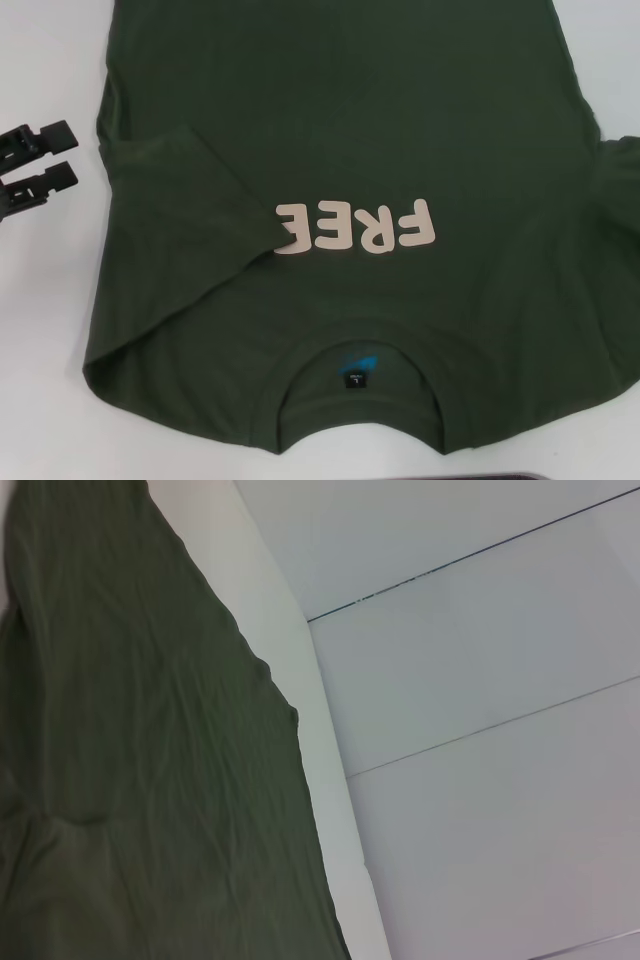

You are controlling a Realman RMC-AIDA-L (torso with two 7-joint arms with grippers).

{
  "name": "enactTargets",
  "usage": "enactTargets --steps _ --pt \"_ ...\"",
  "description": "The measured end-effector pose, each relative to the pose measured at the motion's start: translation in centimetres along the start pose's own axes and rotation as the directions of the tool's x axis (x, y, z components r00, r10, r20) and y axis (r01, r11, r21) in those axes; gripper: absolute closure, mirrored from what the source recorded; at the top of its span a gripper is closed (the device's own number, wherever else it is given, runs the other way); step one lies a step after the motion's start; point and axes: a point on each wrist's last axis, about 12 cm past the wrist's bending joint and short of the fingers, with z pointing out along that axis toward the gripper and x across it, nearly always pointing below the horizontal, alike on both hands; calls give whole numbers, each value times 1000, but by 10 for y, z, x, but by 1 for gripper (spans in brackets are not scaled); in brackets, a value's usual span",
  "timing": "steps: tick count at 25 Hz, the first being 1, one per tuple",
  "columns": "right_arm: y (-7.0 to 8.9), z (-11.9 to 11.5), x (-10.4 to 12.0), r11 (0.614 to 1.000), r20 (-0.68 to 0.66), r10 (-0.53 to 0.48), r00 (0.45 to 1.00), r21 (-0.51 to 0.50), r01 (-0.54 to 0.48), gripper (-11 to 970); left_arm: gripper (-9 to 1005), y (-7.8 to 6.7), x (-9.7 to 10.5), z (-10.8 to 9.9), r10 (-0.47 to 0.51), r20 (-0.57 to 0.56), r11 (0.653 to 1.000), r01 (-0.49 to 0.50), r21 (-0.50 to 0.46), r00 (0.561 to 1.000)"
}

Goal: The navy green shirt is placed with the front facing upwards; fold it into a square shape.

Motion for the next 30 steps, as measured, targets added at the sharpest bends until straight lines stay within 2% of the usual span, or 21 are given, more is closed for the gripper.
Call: enactTargets --steps 7,11,25,30 --pt "3 0 -4 1000 8 0 1000 -9 0 937 161 0 -1 0 0 7 1000 0 1 1000" --pt "11 7 -4 999 -25 -6 1000 -41 5 937 162 0 -2 -1 0 14 1000 0 -1 1000" --pt "60 35 -13 977 -108 -88 990 -201 65 938 165 1 -4 -3 -1 41 1000 1 -7 999" --pt "73 47 -13 966 -140 -105 985 -248 68 938 166 2 -5 -6 -1 63 1000 2 -12 998"
